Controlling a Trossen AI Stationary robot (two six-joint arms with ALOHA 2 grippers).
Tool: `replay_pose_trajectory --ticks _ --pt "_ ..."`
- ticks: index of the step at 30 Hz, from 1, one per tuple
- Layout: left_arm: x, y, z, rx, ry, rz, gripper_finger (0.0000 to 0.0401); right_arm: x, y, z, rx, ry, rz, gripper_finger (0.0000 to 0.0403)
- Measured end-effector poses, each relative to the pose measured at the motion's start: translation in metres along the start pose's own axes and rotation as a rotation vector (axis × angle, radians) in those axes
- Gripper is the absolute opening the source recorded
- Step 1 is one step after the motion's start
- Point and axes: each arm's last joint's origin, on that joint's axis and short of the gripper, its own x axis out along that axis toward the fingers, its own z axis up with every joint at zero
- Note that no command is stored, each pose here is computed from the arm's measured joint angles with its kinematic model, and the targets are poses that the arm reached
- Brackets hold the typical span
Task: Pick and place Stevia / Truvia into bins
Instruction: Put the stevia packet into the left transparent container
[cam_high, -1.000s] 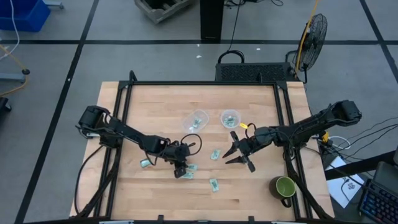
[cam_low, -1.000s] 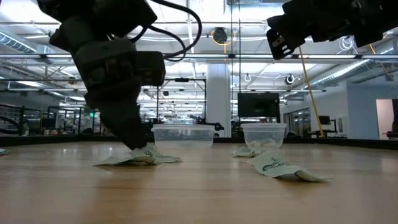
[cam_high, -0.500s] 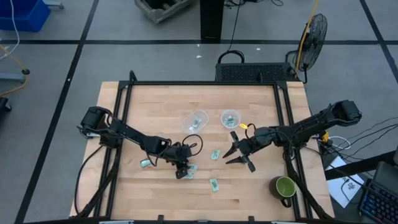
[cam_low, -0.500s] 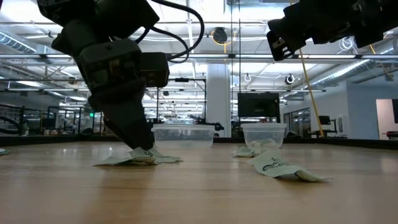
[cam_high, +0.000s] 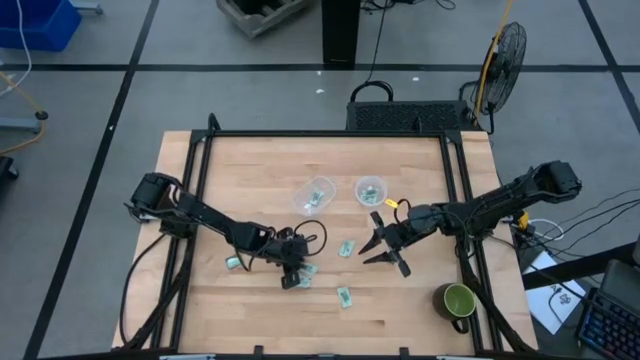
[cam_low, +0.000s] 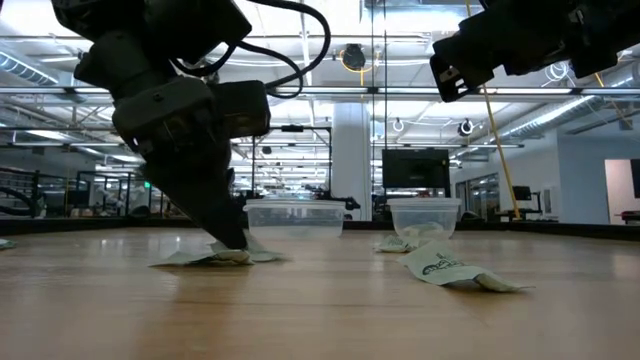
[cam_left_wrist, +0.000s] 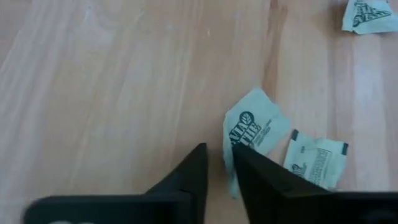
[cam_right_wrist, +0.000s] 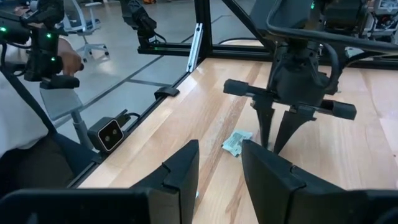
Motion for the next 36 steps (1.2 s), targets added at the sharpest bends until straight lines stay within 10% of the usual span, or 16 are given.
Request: replay_pose_trajectory --ticks 5,13,25,36 --pt "0.000 0.001 0.003 0.007 -0.024 -0.010 0.0012 0.000 0.000 0.000 0.000 -0.001 0.000 0.0114" --pt "-0.011 0.011 0.022 0.023 -0.151 0.052 0.0010 0.000 0.000 0.000 -0.034 0.004 0.000 0.0114" --pt "-0.099 0.070 0.078 -0.050 -0.546 0.501 0.0007 -0.004 0.000 -0.015 -0.016 0.017 -0.002 0.0114" --pt "-0.070 0.118 0.074 -0.167 -0.376 0.435 0.0007 -0.015 -0.006 -0.034 0.014 -0.045 -0.227 0.0114"
